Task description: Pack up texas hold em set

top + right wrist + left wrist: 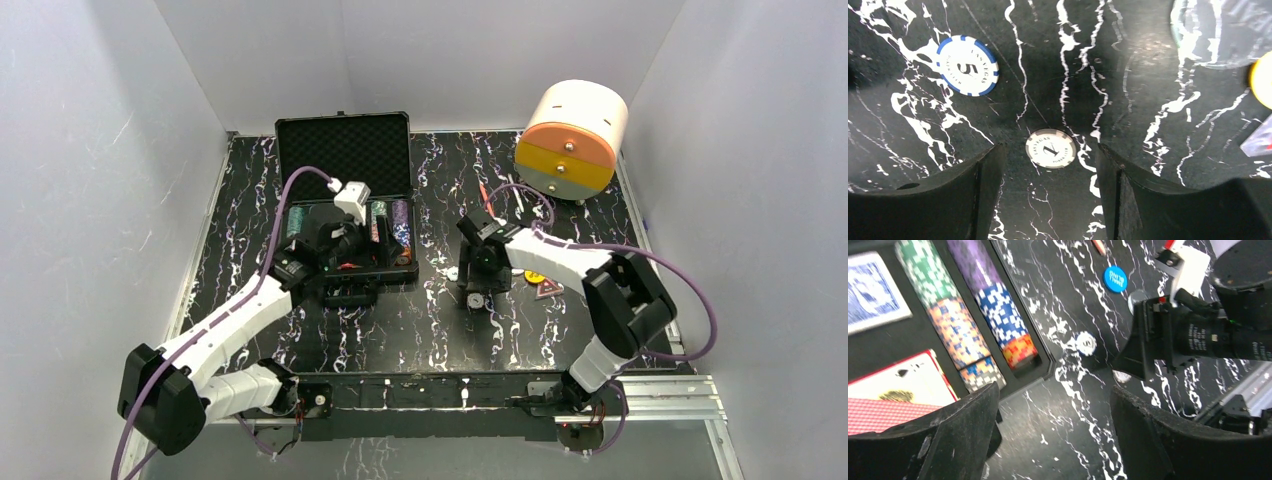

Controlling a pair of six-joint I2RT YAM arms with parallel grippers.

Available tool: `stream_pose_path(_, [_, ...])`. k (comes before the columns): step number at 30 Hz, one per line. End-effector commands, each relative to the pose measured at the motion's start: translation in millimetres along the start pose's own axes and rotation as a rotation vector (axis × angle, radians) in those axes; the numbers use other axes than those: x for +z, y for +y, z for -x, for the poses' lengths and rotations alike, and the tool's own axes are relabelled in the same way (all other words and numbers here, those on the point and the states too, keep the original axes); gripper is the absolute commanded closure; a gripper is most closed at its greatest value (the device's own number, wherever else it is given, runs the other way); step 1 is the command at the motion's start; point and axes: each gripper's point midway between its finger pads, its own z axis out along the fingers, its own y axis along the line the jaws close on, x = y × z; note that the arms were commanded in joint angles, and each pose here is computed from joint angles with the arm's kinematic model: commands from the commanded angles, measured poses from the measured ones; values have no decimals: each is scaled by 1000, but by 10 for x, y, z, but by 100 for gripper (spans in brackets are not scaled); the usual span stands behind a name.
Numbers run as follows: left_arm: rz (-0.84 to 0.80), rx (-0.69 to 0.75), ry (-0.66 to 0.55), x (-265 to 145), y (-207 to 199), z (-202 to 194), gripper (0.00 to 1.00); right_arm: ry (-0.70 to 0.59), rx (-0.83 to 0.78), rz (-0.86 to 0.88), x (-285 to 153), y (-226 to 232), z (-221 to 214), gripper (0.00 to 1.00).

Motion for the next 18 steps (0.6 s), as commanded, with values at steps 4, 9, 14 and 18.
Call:
stream_pose_path(4, [-92,-170,-18,-27,-168,-104,20,31,-131,-89,74,92,-108,31])
stream_pose_path(9, [-79,-152,-10,-11,-149,-85,20,44,-142,-108,144,68,-154,36])
stream_pose_path(14, [-75,-144,-15,-7,-141,-72,20,49,-143,-119,236,21,-199,44])
stream_pose_path(18, [-71,-147,-9,-1,-132,-92,20,69,-140,-155,355,-55,-267,52])
